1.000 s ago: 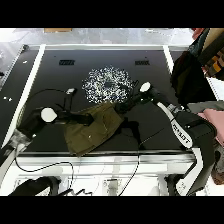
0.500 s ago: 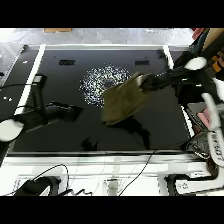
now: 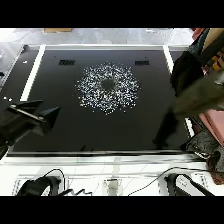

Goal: Fold the clothes and pants, and hang the long-sleeved shirts on hangers.

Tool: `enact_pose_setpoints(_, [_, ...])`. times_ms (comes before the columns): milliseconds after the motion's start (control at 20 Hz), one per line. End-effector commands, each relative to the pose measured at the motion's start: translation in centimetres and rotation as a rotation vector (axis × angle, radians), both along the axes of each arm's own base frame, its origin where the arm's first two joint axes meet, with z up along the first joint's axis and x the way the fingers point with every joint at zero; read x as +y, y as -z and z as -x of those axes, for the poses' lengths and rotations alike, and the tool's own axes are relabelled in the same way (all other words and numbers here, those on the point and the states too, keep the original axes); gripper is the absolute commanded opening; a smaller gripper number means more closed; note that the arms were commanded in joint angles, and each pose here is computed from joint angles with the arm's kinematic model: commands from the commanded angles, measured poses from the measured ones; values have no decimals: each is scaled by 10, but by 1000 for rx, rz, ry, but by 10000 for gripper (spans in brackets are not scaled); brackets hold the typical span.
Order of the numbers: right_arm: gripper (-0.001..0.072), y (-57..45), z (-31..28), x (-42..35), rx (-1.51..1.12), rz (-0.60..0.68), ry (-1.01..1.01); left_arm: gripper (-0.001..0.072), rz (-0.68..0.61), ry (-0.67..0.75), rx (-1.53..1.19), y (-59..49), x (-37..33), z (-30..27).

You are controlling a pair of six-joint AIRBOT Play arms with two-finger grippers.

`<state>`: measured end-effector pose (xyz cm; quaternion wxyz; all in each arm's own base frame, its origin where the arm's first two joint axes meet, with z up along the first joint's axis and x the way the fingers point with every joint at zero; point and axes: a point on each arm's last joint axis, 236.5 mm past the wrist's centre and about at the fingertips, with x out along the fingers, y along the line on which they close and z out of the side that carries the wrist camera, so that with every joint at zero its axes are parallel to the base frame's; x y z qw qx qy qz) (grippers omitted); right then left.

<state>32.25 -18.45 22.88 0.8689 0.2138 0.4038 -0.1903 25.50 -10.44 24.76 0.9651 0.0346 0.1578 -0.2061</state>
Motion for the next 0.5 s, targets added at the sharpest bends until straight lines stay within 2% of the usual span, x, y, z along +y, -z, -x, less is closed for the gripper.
enact_pose_setpoints(0, [25,0,110,-77,91,-26,495,692,-42,-34,-62,-12,14,8])
enact_pose_setpoints(100, [25,9,158,-87,145,-111,713,692,-42,-34,-59,-11,14,7])
enact_pose_setpoints(250, [29,16,193,-90,158,-205,903,692,-43,-34,-58,-10,14,7])
enact_pose_setpoints(300, [122,17,197,-92,153,-213,928,692,-43,-34,-58,-10,14,7])
enact_pose_setpoints(350, [359,17,200,-93,152,-214,937,693,-43,-34,-58,-10,14,7])
enact_pose_setpoints(400, [656,17,201,-94,153,-212,937,692,-43,-34,-58,-10,14,7])
enact_pose_setpoints(450, [676,17,200,-93,155,-212,931,692,-42,-34,-58,-10,14,7])
